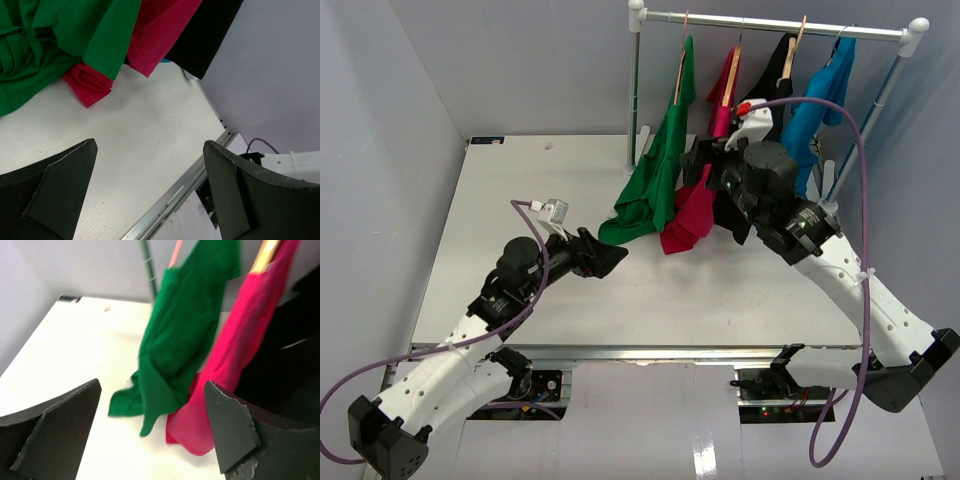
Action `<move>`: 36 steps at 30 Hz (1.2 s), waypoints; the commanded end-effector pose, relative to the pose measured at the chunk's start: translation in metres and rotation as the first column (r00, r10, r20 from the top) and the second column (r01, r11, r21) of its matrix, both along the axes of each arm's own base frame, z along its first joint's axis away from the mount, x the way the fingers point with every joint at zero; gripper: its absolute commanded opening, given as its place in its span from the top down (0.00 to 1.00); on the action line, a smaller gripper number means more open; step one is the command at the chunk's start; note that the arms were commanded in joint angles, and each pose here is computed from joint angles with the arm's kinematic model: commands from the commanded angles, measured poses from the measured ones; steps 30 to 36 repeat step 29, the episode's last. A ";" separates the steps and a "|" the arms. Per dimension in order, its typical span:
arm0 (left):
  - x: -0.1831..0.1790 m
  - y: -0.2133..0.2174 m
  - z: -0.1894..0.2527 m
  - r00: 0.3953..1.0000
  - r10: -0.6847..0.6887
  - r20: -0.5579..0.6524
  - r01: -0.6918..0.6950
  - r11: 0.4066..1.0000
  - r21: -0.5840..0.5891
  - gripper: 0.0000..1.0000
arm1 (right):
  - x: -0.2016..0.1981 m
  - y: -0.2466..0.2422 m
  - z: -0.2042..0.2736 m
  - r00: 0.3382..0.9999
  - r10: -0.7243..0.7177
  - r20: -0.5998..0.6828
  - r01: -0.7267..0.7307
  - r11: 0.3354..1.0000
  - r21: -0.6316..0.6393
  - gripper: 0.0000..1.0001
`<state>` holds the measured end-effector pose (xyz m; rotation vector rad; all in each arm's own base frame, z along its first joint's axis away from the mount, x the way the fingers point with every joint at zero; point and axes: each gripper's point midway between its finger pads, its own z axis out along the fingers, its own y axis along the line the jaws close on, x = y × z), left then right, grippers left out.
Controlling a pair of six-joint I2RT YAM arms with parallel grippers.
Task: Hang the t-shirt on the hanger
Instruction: Reset both arms
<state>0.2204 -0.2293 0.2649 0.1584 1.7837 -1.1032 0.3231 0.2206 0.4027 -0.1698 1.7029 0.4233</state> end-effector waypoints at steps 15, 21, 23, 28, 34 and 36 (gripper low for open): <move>-0.025 -0.012 -0.003 0.979 -0.135 0.151 0.133 0.991 0.019 0.02 | -0.119 -0.022 -0.149 0.953 0.291 -0.087 -0.288 0.957 0.042 0.10; -0.032 -0.008 -0.009 0.974 -0.138 0.182 0.139 0.990 0.008 0.02 | -0.125 -0.039 -0.158 0.966 0.259 -0.027 -0.257 0.965 0.049 0.10; -0.033 -0.009 -0.010 0.972 -0.142 0.187 0.143 0.990 0.006 0.02 | -0.124 -0.043 -0.160 0.970 0.244 -0.022 -0.243 0.969 0.039 0.10; -0.040 -0.009 -0.017 0.968 -0.155 0.199 0.160 0.987 -0.006 0.02 | -0.126 -0.049 -0.165 0.973 0.232 -0.011 -0.232 0.972 0.023 0.10; -0.040 -0.009 -0.018 0.967 -0.156 0.199 0.161 0.987 -0.008 0.02 | -0.127 -0.049 -0.165 0.971 0.237 -0.008 -0.237 0.971 0.023 0.10; -0.040 -0.009 -0.018 0.967 -0.156 0.199 0.161 0.987 -0.008 0.02 | -0.127 -0.049 -0.165 0.971 0.237 -0.008 -0.237 0.971 0.023 0.10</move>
